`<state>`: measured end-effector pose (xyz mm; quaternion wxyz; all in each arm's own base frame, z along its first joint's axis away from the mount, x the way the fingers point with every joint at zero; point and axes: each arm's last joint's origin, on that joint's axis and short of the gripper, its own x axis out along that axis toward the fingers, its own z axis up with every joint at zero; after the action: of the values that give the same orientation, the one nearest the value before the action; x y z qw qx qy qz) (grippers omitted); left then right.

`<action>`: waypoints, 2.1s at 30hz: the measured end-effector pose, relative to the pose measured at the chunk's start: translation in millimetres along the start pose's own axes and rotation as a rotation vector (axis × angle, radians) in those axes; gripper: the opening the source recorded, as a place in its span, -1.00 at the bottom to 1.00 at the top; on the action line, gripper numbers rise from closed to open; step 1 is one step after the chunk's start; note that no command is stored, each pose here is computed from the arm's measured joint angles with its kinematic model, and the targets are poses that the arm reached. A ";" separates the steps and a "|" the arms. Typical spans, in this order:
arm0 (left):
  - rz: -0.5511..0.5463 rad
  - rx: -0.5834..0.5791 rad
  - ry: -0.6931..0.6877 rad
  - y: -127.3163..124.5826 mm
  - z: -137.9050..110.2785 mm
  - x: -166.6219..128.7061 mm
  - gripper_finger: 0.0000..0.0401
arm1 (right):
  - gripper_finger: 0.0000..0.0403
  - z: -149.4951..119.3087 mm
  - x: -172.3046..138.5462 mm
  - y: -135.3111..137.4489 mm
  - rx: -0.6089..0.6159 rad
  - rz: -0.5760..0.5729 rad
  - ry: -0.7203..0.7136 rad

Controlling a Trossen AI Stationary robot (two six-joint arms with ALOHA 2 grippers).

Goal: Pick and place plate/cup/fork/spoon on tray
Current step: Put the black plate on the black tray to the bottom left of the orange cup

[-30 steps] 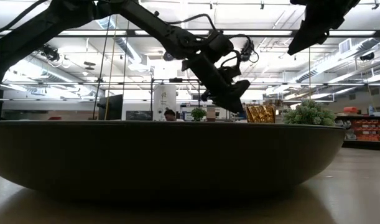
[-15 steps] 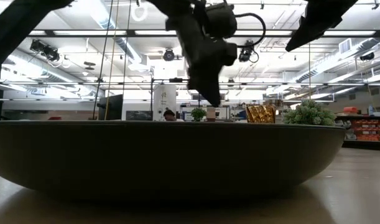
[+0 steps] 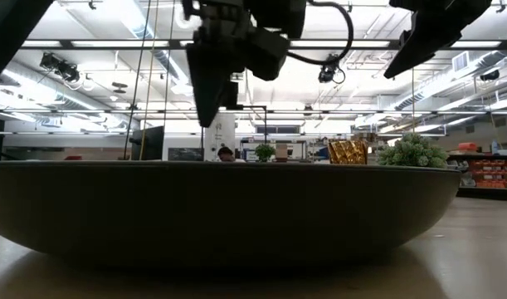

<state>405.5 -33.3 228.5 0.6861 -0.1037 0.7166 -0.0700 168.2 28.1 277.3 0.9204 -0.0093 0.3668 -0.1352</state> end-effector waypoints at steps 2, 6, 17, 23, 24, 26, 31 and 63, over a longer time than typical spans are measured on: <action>0.051 0.033 0.006 -9.1 -1.8 2.7 -0.63 | -0.35 0.6 -0.6 1.2 -0.006 0.007 -0.010; 0.107 0.108 0.044 -22.6 -9.7 14.4 -0.63 | -0.35 0.0 -1.7 4.0 -0.016 0.020 -0.012; 0.135 -0.021 -0.050 -21.4 -54.7 33.2 -0.69 | -0.35 0.3 -3.2 7.6 0.011 0.038 -0.025; 0.102 -0.280 -0.178 -13.9 -59.6 43.8 -0.62 | -0.35 0.9 -3.2 7.8 0.028 0.041 -0.031; 0.092 -0.308 -0.191 -13.7 -59.0 45.7 -0.58 | -0.35 1.1 -3.2 7.9 0.029 0.041 -0.032; 0.076 -0.348 -0.222 -13.9 -56.6 47.0 -0.49 | -0.35 1.7 -3.2 8.0 0.033 0.043 -0.038; 0.073 -0.383 -0.218 -13.0 -57.1 52.1 -0.29 | -0.35 2.0 -3.2 8.4 0.034 0.051 -0.040; 0.039 -0.442 -0.203 -9.6 -61.4 67.2 -0.84 | -0.35 2.7 -3.3 8.9 0.056 0.066 -0.042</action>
<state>342.2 -61.6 168.7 0.7166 -0.2439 0.6437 0.1125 169.8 37.4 280.5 0.9318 0.0256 0.3434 -0.1148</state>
